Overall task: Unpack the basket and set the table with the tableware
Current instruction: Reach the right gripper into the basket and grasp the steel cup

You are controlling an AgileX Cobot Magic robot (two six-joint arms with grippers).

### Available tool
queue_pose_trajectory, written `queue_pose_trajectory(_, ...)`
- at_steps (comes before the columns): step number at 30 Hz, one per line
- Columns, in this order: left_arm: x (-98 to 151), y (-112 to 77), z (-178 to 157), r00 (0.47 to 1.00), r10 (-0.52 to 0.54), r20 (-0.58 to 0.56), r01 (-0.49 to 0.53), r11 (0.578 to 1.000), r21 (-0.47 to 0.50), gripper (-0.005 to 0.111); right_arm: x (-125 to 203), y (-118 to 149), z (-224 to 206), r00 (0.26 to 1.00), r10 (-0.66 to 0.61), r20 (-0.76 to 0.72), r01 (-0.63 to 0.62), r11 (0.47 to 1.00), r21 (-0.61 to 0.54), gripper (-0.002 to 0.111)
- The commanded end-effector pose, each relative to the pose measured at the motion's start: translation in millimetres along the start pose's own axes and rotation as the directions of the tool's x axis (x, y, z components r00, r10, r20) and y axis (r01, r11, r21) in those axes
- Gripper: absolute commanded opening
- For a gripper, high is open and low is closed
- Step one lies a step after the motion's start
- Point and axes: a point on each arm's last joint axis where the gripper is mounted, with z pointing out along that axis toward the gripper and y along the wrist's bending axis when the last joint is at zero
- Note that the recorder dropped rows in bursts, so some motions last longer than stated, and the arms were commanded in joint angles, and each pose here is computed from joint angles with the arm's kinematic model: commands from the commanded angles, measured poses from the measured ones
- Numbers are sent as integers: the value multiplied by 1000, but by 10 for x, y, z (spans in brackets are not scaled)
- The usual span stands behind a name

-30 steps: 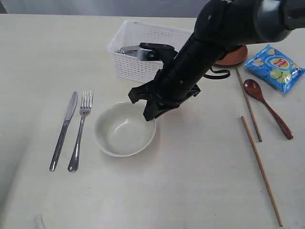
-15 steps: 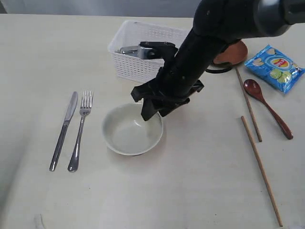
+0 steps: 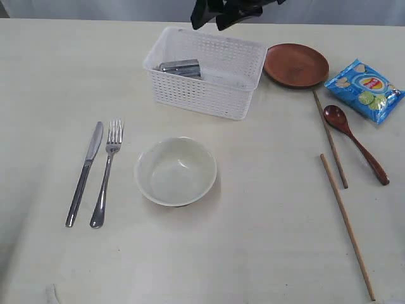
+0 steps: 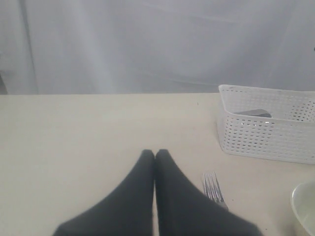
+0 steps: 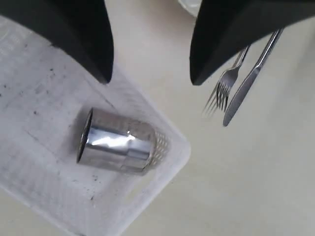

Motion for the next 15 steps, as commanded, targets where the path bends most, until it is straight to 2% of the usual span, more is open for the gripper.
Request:
queue_pose_trajectory(1, 2, -1, -1, 1000, -5, 7, 5, 1000, 3, 0, -162, -180, 213, 999, 43, -24, -43, 999, -4, 46)
queue_pose_trajectory(8, 2, -1, -1, 1000, -5, 7, 5, 1000, 3, 0, -296, -539, 671, 982, 169, -85, -174, 983, -56, 46)
queue_pose_trajectory(12, 2, -1, -1, 1000, -5, 7, 5, 1000, 3, 0, -329, -761, 894, 958, 265, -110, -279, 949, -145, 46)
queue_pose_trajectory(15, 2, -1, -1, 1000, -5, 7, 5, 1000, 3, 0, -311, -940, 1049, 944, 306, -123, -324, 931, -168, 46)
